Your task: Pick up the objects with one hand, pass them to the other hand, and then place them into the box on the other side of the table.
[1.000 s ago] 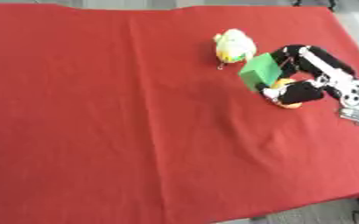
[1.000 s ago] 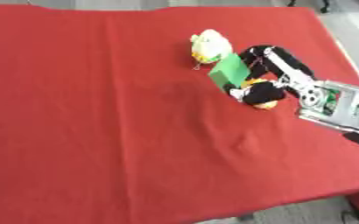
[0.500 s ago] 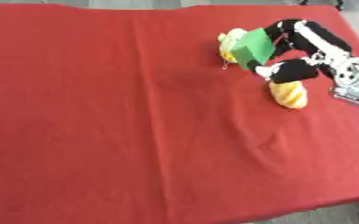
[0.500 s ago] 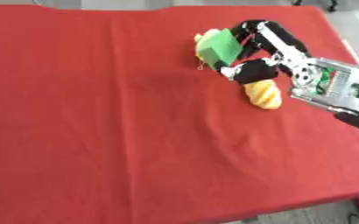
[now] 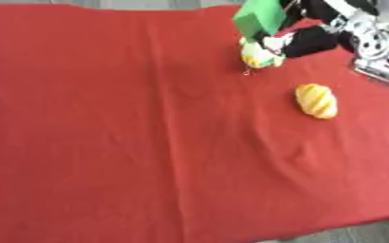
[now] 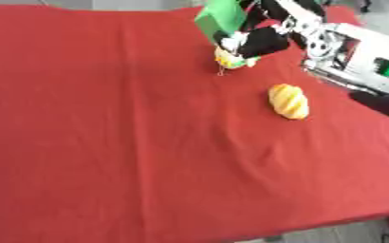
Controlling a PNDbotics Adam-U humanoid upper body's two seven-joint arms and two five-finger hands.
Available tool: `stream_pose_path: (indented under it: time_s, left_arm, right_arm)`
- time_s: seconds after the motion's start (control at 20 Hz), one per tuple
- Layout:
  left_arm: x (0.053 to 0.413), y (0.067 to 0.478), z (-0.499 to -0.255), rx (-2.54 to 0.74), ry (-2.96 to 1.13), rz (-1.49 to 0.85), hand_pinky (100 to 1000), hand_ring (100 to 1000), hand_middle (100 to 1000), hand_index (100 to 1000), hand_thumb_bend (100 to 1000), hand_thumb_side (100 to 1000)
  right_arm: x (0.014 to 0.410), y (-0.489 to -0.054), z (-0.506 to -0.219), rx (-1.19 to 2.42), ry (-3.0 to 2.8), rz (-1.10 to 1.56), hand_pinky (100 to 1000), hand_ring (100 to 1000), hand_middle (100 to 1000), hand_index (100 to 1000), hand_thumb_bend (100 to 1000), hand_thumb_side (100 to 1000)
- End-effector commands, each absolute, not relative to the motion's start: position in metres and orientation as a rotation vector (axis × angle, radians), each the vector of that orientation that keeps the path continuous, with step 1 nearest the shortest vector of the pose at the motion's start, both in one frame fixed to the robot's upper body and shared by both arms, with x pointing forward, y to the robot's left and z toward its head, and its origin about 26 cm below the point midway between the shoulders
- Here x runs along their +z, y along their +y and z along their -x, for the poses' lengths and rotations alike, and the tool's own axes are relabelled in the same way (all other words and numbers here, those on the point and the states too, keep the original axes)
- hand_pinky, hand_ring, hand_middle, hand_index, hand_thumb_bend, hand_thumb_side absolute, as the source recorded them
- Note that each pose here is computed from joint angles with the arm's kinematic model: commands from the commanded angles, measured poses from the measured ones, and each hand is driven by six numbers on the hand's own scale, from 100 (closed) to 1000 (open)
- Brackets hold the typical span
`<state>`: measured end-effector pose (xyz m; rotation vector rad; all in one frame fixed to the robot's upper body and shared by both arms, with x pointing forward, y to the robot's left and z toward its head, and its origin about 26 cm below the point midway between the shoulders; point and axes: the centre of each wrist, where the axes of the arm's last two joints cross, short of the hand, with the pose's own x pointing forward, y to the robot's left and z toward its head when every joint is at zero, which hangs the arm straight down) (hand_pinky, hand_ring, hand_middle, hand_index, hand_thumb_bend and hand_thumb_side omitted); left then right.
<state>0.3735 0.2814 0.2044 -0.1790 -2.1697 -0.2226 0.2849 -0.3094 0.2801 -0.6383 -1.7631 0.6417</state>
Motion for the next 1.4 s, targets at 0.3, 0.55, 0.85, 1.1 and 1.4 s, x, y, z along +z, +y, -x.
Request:
stream_pose_path:
  time_s: [0.3, 0.55, 0.85, 1.1, 1.4]
  left_arm:
    - [0.232, 0.284, -0.373, -0.307, -2.224, 0.166, 1000, 795, 741, 700, 100, 607]
    - [0.248, 0.285, -0.373, -0.359, -2.254, 0.153, 1000, 795, 742, 700, 100, 588]
    - [0.262, 0.284, -0.374, -0.411, -2.269, 0.142, 1000, 796, 743, 701, 100, 578]
    - [0.273, 0.285, -0.374, -0.451, -2.28, 0.132, 1000, 797, 743, 702, 100, 571]
    - [0.285, 0.286, -0.373, -0.485, -2.297, 0.121, 1000, 798, 744, 703, 100, 566]
  right_arm:
    - [0.294, -0.303, -0.286, 0.656, -1.756, 0.6, 660, 530, 382, 583, 161, 100]
    - [0.302, -0.298, -0.287, 0.648, -1.826, 0.558, 651, 520, 373, 578, 150, 100]
    - [0.309, -0.29, -0.289, 0.629, -1.908, 0.534, 647, 514, 367, 574, 128, 100]
    - [0.306, -0.285, -0.29, 0.615, -1.946, 0.495, 648, 513, 365, 573, 105, 100]
    - [0.294, -0.28, -0.292, 0.592, -1.951, 0.453, 642, 509, 362, 571, 100, 100]
